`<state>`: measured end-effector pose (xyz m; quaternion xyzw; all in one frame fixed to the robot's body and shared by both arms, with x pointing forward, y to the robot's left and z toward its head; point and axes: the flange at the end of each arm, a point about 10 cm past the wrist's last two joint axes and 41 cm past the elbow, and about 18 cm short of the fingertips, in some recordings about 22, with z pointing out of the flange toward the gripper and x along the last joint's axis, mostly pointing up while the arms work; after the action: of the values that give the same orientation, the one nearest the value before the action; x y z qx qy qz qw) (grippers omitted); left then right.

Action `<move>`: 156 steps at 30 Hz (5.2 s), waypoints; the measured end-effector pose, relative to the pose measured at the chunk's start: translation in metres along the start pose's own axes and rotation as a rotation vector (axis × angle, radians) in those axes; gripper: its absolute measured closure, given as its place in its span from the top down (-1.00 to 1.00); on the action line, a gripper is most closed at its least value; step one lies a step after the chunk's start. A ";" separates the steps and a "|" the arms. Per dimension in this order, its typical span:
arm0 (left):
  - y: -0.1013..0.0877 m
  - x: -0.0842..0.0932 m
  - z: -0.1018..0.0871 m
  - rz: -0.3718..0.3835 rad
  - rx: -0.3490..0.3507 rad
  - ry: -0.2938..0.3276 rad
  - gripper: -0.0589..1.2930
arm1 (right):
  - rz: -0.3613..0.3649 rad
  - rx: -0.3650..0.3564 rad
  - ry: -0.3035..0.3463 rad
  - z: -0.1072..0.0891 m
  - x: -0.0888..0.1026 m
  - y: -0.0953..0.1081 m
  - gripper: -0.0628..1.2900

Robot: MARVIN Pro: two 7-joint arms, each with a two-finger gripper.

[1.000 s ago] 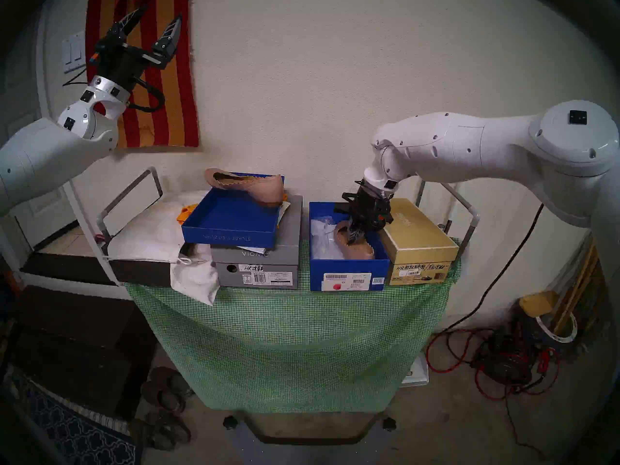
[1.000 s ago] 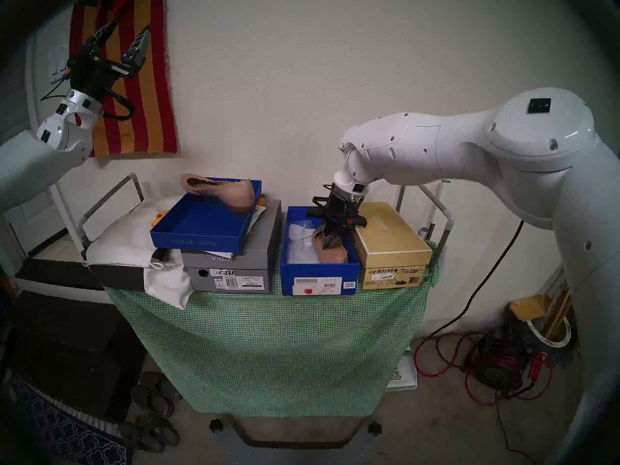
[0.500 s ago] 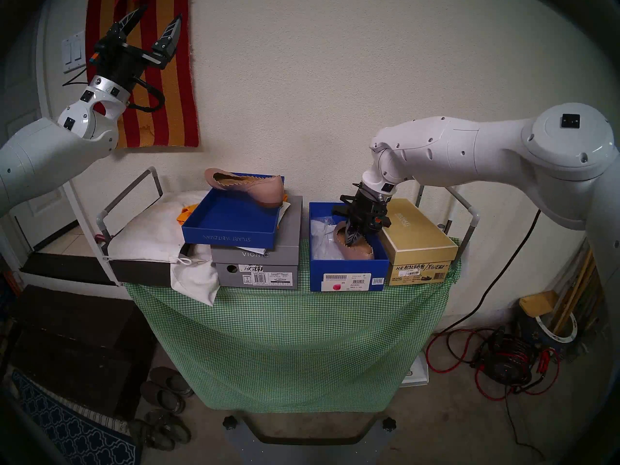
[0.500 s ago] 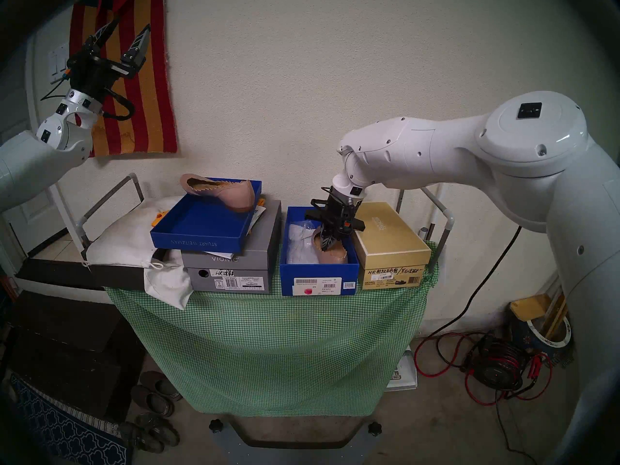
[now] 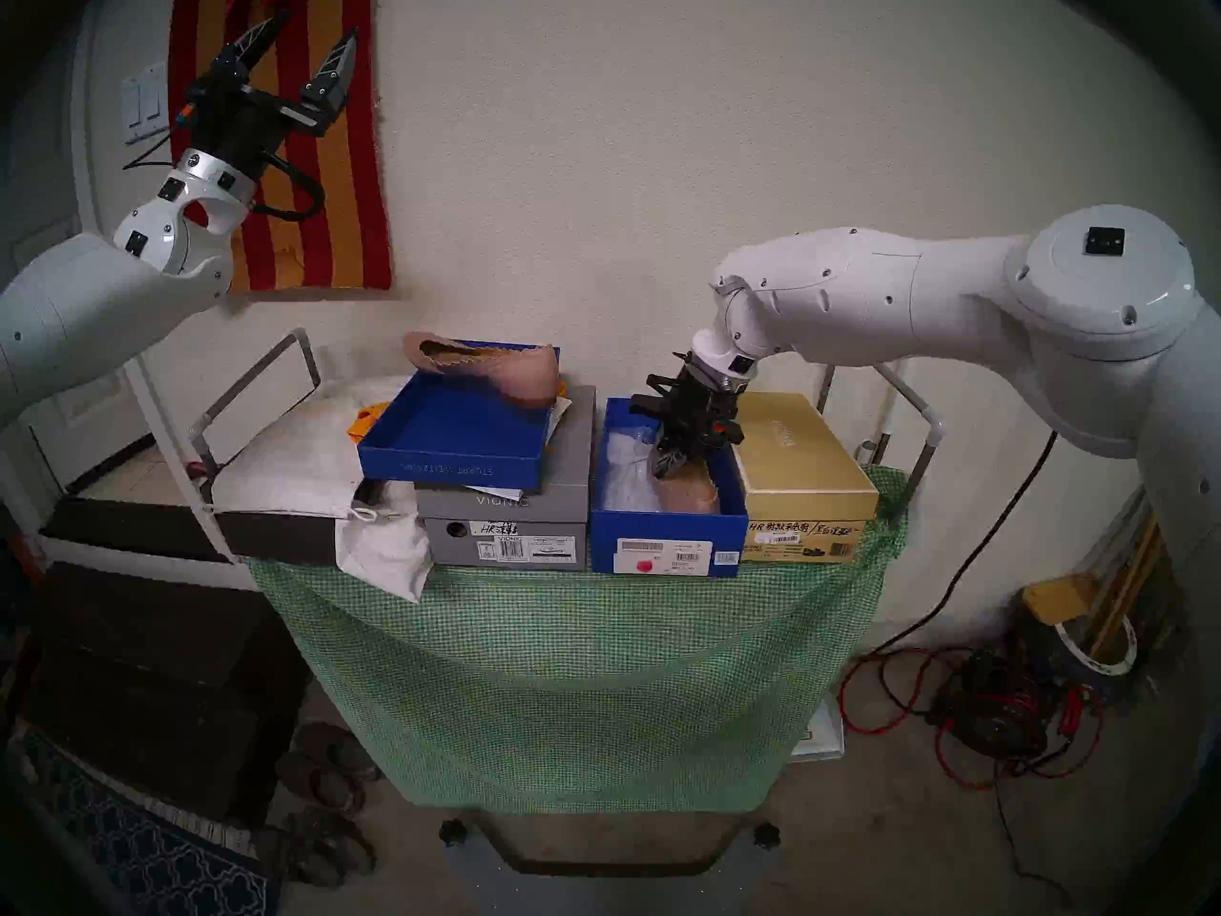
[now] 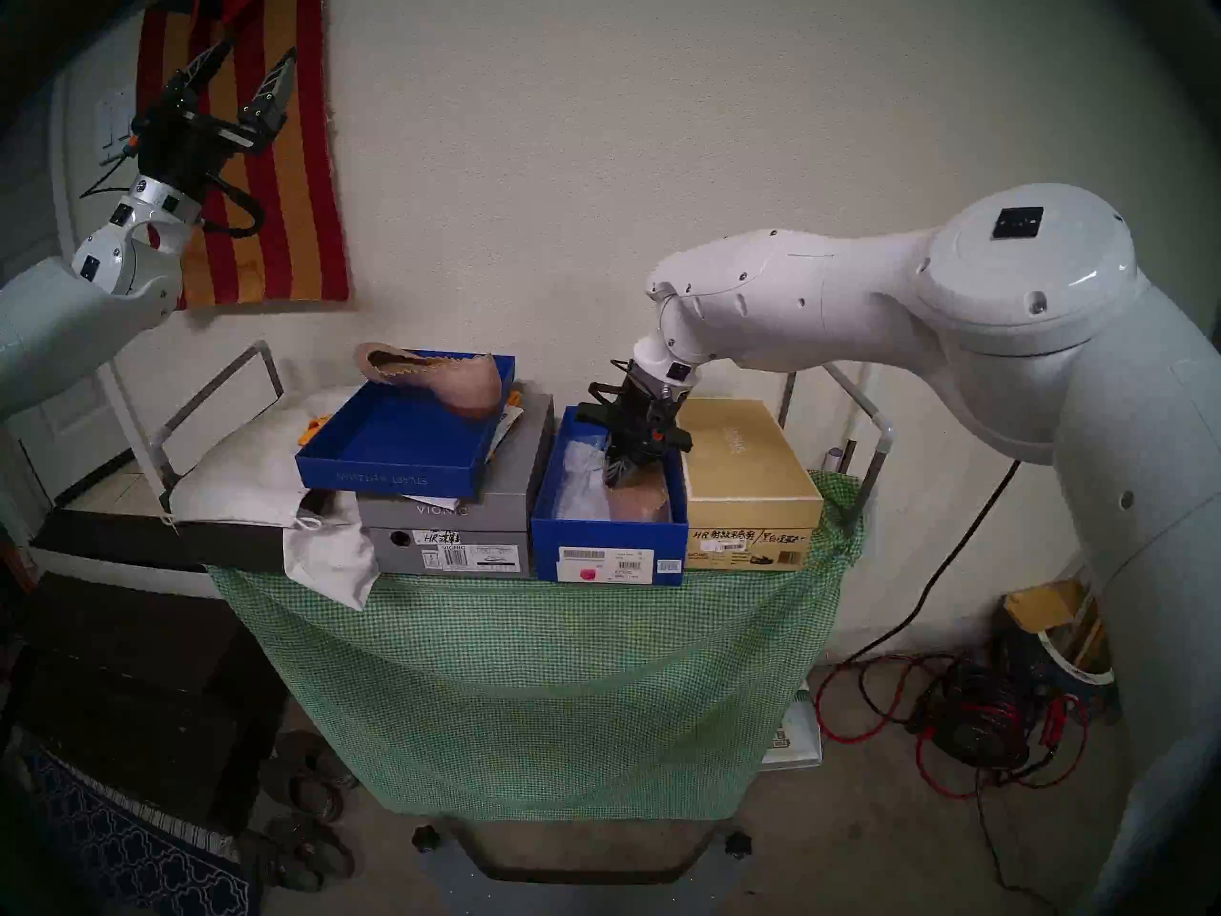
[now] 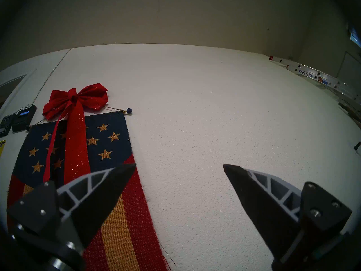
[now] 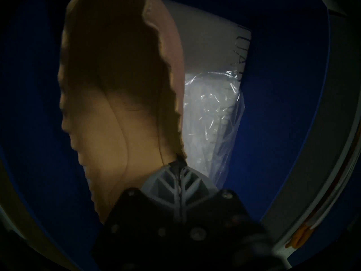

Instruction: Put shoes into shoe box

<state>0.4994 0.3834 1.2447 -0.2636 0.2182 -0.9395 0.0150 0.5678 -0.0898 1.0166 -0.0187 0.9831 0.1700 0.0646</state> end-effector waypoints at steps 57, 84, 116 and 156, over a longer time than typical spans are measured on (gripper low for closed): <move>0.000 0.000 0.000 0.000 -0.001 -0.001 0.97 | -0.025 -0.016 -0.116 -0.045 -0.015 -0.074 -0.69; 0.000 0.000 0.000 0.001 -0.001 -0.001 0.97 | -0.208 0.118 -0.014 -0.039 0.018 -0.002 0.34; 0.000 0.000 0.000 0.001 0.000 -0.001 0.97 | -0.162 0.346 -0.019 -0.036 0.012 0.002 -0.19; 0.000 0.000 0.000 0.001 0.000 -0.001 0.97 | -0.076 0.510 -0.015 -0.015 0.004 0.002 0.20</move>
<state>0.4993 0.3838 1.2447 -0.2641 0.2185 -0.9393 0.0153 0.5618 -0.0928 1.0313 -0.0374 0.9923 -0.0858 0.0809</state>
